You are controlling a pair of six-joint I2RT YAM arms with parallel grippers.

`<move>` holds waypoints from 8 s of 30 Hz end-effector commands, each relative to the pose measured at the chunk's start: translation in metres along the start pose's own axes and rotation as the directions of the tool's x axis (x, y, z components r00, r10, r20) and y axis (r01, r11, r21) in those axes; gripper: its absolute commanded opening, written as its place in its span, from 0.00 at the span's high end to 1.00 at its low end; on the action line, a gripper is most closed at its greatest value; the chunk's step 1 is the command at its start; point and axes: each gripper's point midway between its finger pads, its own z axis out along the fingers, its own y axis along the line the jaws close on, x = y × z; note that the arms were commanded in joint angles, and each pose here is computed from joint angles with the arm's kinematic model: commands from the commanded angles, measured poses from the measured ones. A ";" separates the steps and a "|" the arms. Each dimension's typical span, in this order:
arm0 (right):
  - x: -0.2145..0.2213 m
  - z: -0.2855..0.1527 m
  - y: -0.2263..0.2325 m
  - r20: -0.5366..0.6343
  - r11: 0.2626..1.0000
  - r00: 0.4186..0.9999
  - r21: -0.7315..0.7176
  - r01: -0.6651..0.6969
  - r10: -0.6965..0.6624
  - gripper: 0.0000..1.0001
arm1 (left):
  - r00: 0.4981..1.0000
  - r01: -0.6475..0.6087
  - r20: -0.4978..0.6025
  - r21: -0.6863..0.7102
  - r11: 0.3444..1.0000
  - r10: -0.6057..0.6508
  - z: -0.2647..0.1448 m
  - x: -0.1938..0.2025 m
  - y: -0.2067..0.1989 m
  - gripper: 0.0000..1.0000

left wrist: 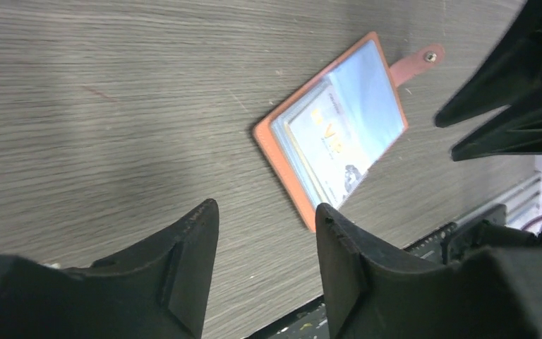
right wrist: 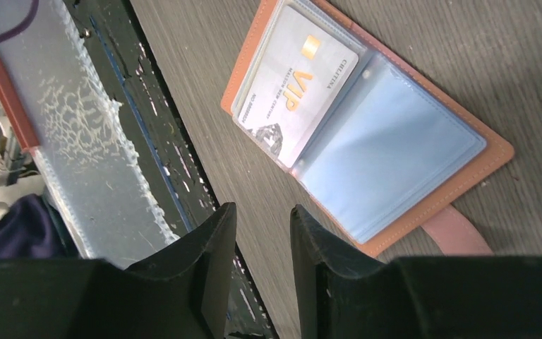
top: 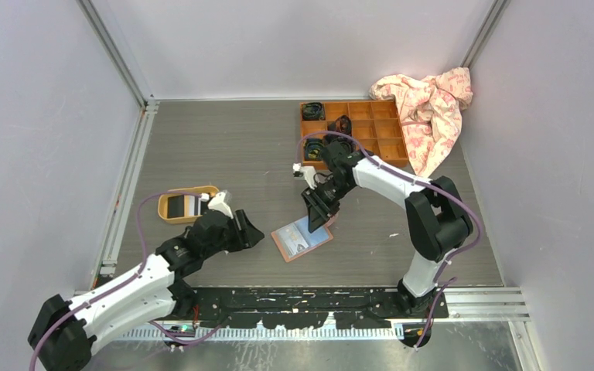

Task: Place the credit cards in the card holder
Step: Turn over the card slot in the card holder, then pick up the credit card from the storage box.

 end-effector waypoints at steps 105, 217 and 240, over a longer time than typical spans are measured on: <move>-0.185 -0.090 0.041 0.287 0.909 0.870 0.240 0.341 -0.402 0.01 | 0.866 -0.373 0.180 -0.389 0.843 0.466 -0.092 -0.183 0.038 0.16; -0.256 0.105 0.055 0.211 0.942 0.954 -0.305 -0.143 0.214 0.49 | 0.916 -0.368 0.008 -0.378 0.850 0.400 -0.057 -0.159 0.060 0.47; -0.240 0.114 0.072 0.187 0.968 0.976 -0.242 -0.068 0.115 0.41 | 0.912 -0.359 0.038 -0.413 0.837 0.409 -0.065 -0.166 0.063 0.53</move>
